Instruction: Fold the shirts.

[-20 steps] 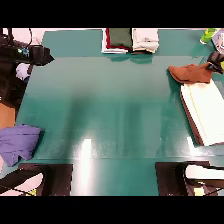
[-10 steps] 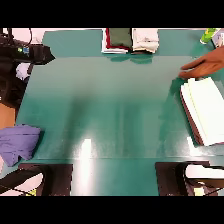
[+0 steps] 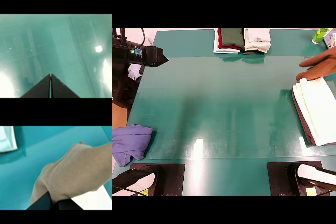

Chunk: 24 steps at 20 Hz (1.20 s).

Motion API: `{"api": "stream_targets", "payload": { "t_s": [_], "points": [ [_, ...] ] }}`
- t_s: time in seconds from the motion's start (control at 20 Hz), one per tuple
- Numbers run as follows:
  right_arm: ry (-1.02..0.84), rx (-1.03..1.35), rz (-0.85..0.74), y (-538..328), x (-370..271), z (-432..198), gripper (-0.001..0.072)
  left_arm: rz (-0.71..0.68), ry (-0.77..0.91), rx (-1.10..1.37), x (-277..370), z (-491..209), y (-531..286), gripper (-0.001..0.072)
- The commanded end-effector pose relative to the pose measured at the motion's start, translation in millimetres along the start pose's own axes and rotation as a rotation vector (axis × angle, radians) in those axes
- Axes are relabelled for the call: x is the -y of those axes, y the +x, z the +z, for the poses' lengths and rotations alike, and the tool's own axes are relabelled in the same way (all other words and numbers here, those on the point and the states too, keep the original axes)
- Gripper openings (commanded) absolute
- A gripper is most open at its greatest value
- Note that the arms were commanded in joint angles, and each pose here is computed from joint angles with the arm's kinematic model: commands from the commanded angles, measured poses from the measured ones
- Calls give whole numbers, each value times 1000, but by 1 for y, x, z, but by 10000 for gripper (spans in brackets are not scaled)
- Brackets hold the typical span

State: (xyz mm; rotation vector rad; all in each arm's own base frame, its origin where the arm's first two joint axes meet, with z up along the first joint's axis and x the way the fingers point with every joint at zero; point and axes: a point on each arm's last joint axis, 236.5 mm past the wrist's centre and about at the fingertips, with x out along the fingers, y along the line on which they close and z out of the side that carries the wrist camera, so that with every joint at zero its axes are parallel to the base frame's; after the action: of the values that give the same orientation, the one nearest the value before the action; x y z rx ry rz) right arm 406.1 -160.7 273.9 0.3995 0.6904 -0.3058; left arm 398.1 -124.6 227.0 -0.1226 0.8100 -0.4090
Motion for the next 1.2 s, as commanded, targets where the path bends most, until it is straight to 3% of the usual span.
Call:
{"api": "stream_targets", "payload": {
  "t_s": [0.0, 0.45, 0.75, 0.8, 0.85, 0.9, 1.0, 1.15],
  "points": [
    [30, -92, -60, -20, 30, -42, 16, -1, 7, -12, 0, -3, 0, 25],
    [191, -340, -342, -26, 151, -199, 16, -2, 8, -13, 0, -3, 0, 25],
    [221, -471, -382, -9, 169, -270, 27, -4, 33, -28, 1, -7, 0, 25],
    [222, -487, -387, -7, 171, -277, 235, -4, 33, -32, 1, -8, 0, 25],
    [215, -494, -404, -7, 176, -280, 513, -4, 33, -36, 1, -9, 0, 25],
    [206, -512, -428, -10, 181, -280, 668, -4, 33, -37, 1, -9, 0, 25],
    [192, -499, -459, -21, 186, -261, 675, -4, 33, -37, 1, -9, 0, 25],
    [182, -335, -276, -16, 134, -192, 673, -5, 32, -37, 1, -9, 0, 25]
  ]
}}
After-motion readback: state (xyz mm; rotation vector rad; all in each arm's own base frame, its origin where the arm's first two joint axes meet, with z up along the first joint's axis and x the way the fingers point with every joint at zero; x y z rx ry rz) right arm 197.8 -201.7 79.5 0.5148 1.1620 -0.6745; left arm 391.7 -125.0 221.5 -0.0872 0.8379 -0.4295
